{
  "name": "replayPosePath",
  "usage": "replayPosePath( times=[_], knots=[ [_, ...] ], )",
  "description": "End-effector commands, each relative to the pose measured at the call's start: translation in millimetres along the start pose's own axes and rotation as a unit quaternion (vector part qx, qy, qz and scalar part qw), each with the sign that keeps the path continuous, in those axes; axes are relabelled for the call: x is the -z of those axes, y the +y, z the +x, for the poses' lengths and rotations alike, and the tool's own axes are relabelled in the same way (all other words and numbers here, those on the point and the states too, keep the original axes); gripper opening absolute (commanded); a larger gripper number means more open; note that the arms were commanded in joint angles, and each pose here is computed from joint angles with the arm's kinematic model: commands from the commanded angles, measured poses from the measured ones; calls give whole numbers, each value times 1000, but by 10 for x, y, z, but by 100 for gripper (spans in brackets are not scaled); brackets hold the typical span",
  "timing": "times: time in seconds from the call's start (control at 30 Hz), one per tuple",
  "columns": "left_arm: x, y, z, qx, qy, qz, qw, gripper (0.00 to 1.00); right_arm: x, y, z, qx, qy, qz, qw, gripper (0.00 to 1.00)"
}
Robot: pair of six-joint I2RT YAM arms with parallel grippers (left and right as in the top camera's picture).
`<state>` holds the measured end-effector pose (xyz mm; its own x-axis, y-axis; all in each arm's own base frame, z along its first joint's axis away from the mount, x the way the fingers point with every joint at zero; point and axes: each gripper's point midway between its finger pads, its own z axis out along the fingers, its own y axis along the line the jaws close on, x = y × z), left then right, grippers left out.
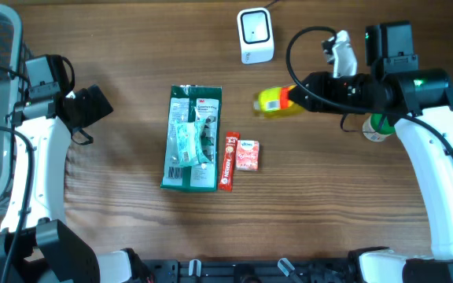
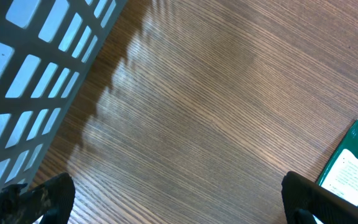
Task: Scan the item barcode
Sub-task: 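Lift the Vim bottle and hold it up to the scanner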
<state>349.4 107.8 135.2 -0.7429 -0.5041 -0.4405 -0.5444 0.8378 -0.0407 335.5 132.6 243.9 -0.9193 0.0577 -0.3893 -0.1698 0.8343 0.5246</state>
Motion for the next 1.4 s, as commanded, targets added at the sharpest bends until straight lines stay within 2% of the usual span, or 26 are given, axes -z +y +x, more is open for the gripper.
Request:
replayPosePath(
  times=[0.0, 0.17, 0.23, 0.33, 0.4, 0.57, 0.87, 0.93, 1.03, 1.13, 1.37],
  knots=[
    [42, 10, -55, -3, -10, 1, 1000, 100, 239, -251, -305, 1, -65, 108, 992, 20],
    [42, 10, -55, -3, -10, 1, 1000, 100, 578, 54, -729, 27, -75, 109, 991, 17],
    [42, 10, -55, -3, -10, 1, 1000, 100, 594, 64, -900, 34, -75, 140, 987, 18],
    [42, 10, -55, -3, -10, 1, 1000, 100, 384, -13, -1131, 60, -72, 194, 977, 17],
    [42, 10, -55, -3, -10, 1, 1000, 100, 149, -126, -1276, 74, -78, 241, 965, 11],
    [42, 10, -55, -3, -10, 1, 1000, 100, -518, -184, -1707, 207, -100, 335, 914, 16],
    [42, 10, -55, -3, -10, 1, 1000, 100, -1180, 108, -2192, 391, -147, 483, 769, 15],
    [42, 10, -55, -3, -10, 1, 1000, 100, -1368, 98, -2240, 423, -139, 512, 734, 15],
    [42, 10, -55, -3, -10, 1, 1000, 100, -1610, -40, -2248, 449, -114, 546, 698, 15],
    [42, 10, -55, -3, -10, 1, 1000, 100, -1753, -101, -2231, 458, -103, 568, 676, 15],
    [42, 10, -55, -3, -10, 1, 1000, 100, -2011, -39, -2112, 474, -98, 562, 671, 15]
  ],
)
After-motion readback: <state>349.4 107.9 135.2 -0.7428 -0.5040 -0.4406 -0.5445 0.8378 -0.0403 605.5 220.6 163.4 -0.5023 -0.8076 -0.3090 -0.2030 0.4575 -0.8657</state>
